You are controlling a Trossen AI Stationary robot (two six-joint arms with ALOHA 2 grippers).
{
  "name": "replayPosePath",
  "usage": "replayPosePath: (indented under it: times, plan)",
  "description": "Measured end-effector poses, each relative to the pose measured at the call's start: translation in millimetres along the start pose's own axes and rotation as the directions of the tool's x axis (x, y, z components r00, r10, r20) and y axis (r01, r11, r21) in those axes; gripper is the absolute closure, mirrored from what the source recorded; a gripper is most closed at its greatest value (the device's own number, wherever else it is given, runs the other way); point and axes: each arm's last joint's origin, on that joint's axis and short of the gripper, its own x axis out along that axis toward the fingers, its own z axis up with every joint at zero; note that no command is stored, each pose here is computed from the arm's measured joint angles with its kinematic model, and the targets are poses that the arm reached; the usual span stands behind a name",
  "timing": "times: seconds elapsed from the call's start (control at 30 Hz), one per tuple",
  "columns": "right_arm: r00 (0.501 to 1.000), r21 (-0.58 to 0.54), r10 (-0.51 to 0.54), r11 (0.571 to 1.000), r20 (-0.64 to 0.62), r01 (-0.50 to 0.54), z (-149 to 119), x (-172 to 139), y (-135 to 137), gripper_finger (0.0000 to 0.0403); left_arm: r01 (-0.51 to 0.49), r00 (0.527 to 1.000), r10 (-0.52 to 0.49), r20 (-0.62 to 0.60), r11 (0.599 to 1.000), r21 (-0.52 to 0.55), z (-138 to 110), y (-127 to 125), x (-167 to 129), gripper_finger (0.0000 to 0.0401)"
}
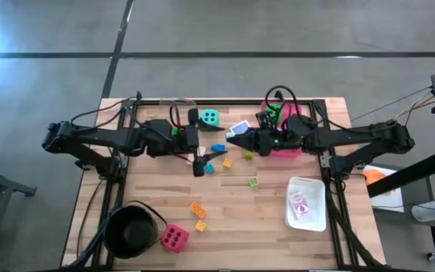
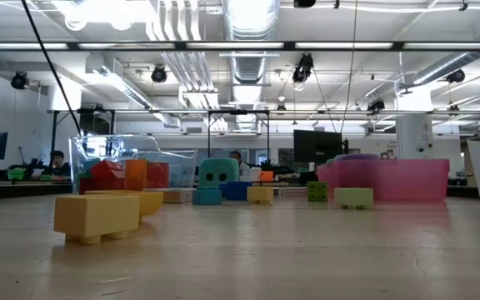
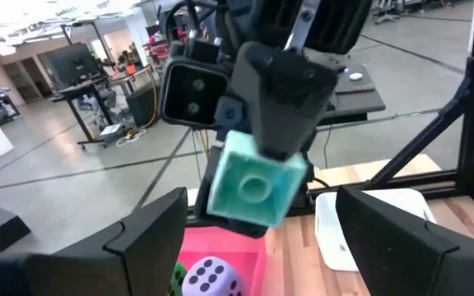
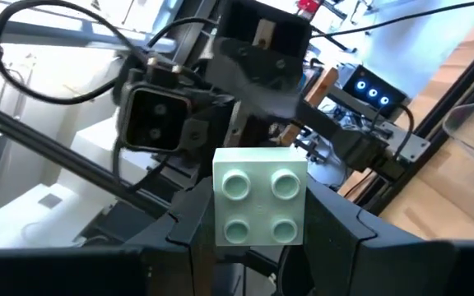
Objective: Pick & Place Toys
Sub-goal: Put the light blue game piece into the transparent bin
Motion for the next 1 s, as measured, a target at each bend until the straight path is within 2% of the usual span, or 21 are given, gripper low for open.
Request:
replayPosePath:
  times: [0.37, 0.77, 0.87, 1.0]
  plan:
    - [1.000, -0.002, 0.000, 1.000, -0.004, 0.000, -1, 0, -1, 0.0274, -0.038, 0.999, 0.038, 0.031, 0.999, -0.006, -3, -3, 14, 0.0089]
    - [1.000, 0.001, -0.001, 1.000, -0.015, 0.001, -3, 4, -4, 0.0274, -0.035, 0.999, 0.033, 0.029, 0.995, 0.092, -7, -8, 21, 0.0092]
    - [1.000, -0.001, -0.004, 1.000, -0.016, 0.004, -3, 4, -4, 0.0274, -0.036, 0.999, 0.034, 0.028, 0.994, 0.099, -7, -8, 21, 0.0110]
    - [1.000, -0.002, 0.000, 1.000, -0.018, 0.000, -3, 3, -4, 0.0274, -0.038, 0.999, 0.035, 0.034, 0.995, 0.097, -6, -7, 20, 0.0156]
